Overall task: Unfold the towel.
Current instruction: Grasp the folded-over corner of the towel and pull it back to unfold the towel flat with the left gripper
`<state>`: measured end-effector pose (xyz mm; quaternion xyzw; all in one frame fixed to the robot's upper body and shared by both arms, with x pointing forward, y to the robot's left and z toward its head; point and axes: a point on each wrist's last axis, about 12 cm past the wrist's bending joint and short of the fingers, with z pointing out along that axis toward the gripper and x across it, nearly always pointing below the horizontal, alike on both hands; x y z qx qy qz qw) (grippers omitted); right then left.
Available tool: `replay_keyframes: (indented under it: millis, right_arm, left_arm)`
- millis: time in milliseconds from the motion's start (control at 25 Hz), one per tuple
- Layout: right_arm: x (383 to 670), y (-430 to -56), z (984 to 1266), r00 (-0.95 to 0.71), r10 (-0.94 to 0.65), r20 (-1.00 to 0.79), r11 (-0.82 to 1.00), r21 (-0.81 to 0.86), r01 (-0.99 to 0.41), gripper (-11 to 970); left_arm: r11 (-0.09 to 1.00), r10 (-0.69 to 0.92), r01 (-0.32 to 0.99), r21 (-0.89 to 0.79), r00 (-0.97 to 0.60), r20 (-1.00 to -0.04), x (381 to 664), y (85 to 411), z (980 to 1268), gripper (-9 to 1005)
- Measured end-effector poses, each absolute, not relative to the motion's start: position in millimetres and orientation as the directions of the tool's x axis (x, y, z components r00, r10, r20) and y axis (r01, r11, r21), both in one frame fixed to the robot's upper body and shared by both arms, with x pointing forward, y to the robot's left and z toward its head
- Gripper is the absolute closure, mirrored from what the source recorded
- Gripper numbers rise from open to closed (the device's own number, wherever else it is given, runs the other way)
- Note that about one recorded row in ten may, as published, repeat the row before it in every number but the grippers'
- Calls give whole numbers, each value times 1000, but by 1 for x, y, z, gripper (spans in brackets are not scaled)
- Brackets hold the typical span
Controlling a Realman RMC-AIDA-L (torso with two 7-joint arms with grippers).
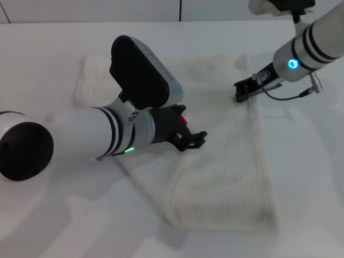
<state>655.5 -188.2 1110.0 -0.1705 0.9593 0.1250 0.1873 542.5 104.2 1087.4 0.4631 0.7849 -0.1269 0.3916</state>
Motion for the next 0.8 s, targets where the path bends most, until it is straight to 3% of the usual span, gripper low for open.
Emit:
replay_keyframes:
  millis: [560,800]
  right_arm:
    - [655,-186,1110,-869,-296,-396,907,171,-386,959]
    - [655,-186,1110,-869,-296,-396,906,171,-387,959]
  left_arm:
    - [524,652,835,168,-266,-710,547,102,1083,243]
    - [501,687,851,157,-280,-670,550,100,1081,394]
